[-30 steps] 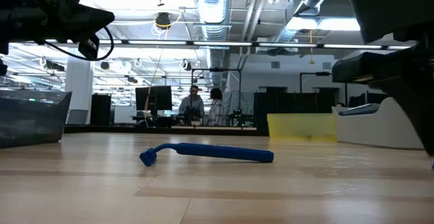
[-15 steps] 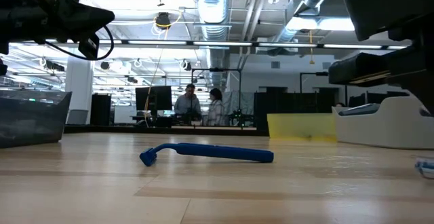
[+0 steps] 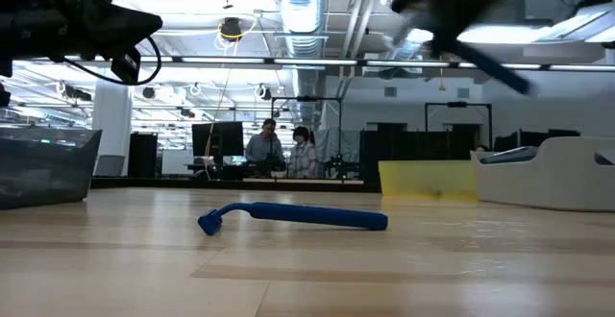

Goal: Pick & Place Travel size toiletries
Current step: Put the blue razor into the yellow bin

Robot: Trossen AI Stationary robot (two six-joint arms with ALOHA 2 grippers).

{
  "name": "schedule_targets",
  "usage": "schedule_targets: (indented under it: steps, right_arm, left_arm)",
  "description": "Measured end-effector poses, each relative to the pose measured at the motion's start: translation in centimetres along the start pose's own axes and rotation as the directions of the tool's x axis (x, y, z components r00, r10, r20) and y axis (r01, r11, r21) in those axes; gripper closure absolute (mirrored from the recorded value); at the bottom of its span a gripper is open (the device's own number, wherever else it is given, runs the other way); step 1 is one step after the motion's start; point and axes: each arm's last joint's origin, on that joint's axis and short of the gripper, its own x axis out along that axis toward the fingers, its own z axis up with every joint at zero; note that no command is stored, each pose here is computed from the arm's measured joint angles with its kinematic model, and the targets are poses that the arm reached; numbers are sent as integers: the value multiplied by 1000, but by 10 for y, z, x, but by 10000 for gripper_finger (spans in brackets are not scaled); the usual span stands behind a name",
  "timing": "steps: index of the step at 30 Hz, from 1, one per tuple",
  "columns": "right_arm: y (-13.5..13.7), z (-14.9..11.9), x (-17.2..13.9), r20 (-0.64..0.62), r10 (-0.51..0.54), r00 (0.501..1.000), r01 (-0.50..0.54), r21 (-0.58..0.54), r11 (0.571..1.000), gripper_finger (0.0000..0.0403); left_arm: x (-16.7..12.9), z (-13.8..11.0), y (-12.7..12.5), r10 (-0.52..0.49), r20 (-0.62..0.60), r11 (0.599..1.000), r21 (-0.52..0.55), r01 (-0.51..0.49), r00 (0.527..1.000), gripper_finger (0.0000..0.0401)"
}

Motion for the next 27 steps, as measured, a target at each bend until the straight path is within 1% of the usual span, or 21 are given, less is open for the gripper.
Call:
schedule_targets:
  steps: [4, 6, 8, 10, 13, 17, 20, 23, 25, 27]
  right_arm:
    - [-43, 2, -34, 88, -103, 991, 93, 112, 989, 376]
    - [-66, 0, -48, 116, -166, 979, 143, 182, 973, 374]
    - [-91, -4, -61, 124, -241, 962, 204, 257, 945, 373]
    - [-117, -9, -72, 116, -320, 940, 264, 342, 902, 374]
    - [-158, -20, -82, 62, -426, 903, 349, 472, 810, 376]
    - [-211, -38, -84, -48, -486, 872, 415, 599, 685, 371]
    - [-248, -54, -77, -154, -497, 854, 464, 658, 594, 372]
    - [-280, -68, -65, -240, -487, 840, 499, 694, 519, 375]
    - [-298, -77, -55, -291, -467, 835, 518, 702, 489, 374]
    - [-314, -86, -44, -335, -441, 833, 533, 700, 475, 370]
  left_arm:
    - [0, 0, 0, 0, 1, 1000, 0, 0, 1000, 394]
    - [0, 0, 0, -1, 1, 1000, 0, 1, 1000, 395]
    - [0, 0, 0, -1, 3, 1000, 0, 1, 1000, 396]
    - [0, 1, 0, -2, 6, 1000, 1, 2, 1000, 395]
    - [0, 1, 0, -2, 6, 1000, 1, 2, 1000, 393]
    - [0, 1, 0, -2, 6, 1000, 1, 2, 1000, 395]
    - [0, 1, 0, -2, 6, 1000, 0, 2, 1000, 394]
    - [0, 1, 0, -2, 6, 1000, 1, 2, 1000, 393]
    - [0, 1, 0, -2, 7, 1000, 1, 2, 1000, 394]
    - [0, 1, 0, -2, 7, 1000, 1, 2, 1000, 395]
